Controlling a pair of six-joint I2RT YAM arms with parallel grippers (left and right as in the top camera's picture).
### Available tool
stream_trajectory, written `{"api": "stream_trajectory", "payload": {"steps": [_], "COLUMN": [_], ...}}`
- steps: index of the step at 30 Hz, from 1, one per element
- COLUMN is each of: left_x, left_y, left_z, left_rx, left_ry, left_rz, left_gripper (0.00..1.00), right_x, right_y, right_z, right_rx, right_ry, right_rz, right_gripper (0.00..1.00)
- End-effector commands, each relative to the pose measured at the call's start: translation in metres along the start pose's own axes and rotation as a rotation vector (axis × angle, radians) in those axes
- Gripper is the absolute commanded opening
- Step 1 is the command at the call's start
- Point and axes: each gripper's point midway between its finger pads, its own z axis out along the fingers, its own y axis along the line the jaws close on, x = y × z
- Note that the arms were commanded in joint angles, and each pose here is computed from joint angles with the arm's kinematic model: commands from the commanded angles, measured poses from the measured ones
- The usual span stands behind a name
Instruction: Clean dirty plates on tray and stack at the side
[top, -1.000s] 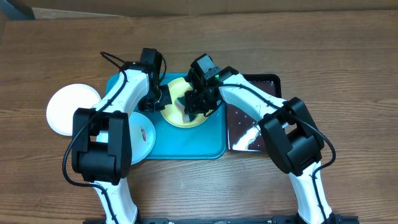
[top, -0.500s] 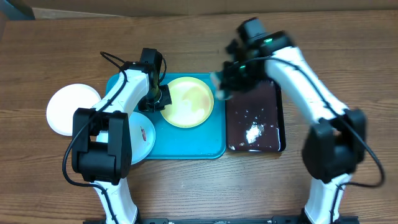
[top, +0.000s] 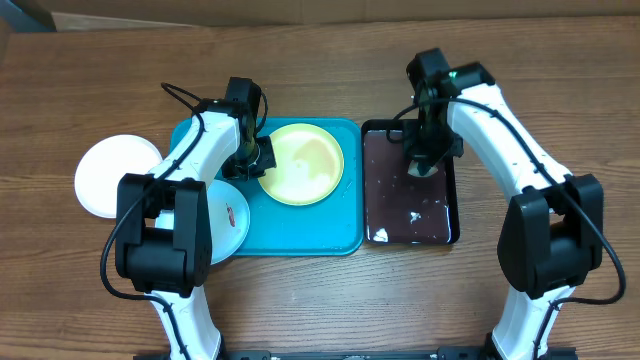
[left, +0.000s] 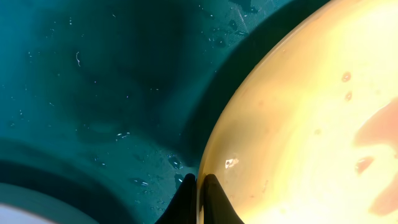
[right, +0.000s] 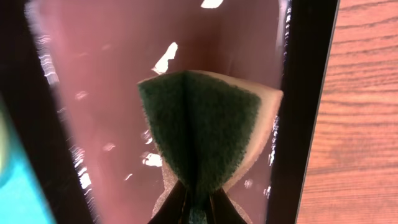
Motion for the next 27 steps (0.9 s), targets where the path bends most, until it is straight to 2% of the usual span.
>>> {"api": "stream_trajectory", "payload": {"steps": [1, 4, 8, 9, 12, 15, 19, 23, 24, 27], "left_x": [0.004, 0.004, 0.004, 0.004, 0.004, 0.004, 0.004, 0.004, 0.004, 0.004], "left_y": [0.003, 0.003, 0.003, 0.003, 0.003, 0.003, 0.004, 0.003, 0.003, 0.003], "left_z": [0.007, 0.007, 0.007, 0.007, 0.007, 0.007, 0.007, 0.007, 0.007, 0.007], "left_rx": [-0.02, -0.02, -0.02, -0.02, -0.02, -0.02, -0.02, -0.02, -0.018, -0.021], "left_ry": [0.013, 0.013, 0.013, 0.013, 0.013, 0.013, 0.014, 0.014, 0.014, 0.014], "left_rz": [0.017, 0.017, 0.017, 0.017, 0.017, 0.017, 0.017, 0.009, 0.009, 0.01], "left_gripper": [0.04, 0.04, 0.04, 0.04, 0.07, 0.09, 0.11, 0.18, 0.18, 0.19], "right_x": [0.001, 0.003, 0.002, 0.0, -0.012, -0.028, -0.044, -0.049, -0.049, -0.05], "right_y": [-0.013, -0.014, -0.013, -0.014, -0.02, -0.034, -0.066, -0.109, -0.12, -0.149], "right_z": [0.017, 0.031, 0.033, 0.028, 0.008, -0.012, -0.031, -0.032, -0.032, -0.031], "right_rx": [0.072, 0.07, 0.067, 0.065, 0.06, 0.052, 0.05, 0.06, 0.065, 0.071], "right_ry": [-0.023, -0.029, -0.035, -0.038, -0.058, -0.089, -0.117, -0.117, -0.111, -0.116], "right_rz": [0.016, 0.017, 0.017, 0.021, 0.045, 0.09, 0.177, 0.279, 0.305, 0.374], "right_gripper": [0.06, 0.08, 0.31, 0.34, 0.54, 0.63, 0.81, 0.87, 1.0, 1.0]}}
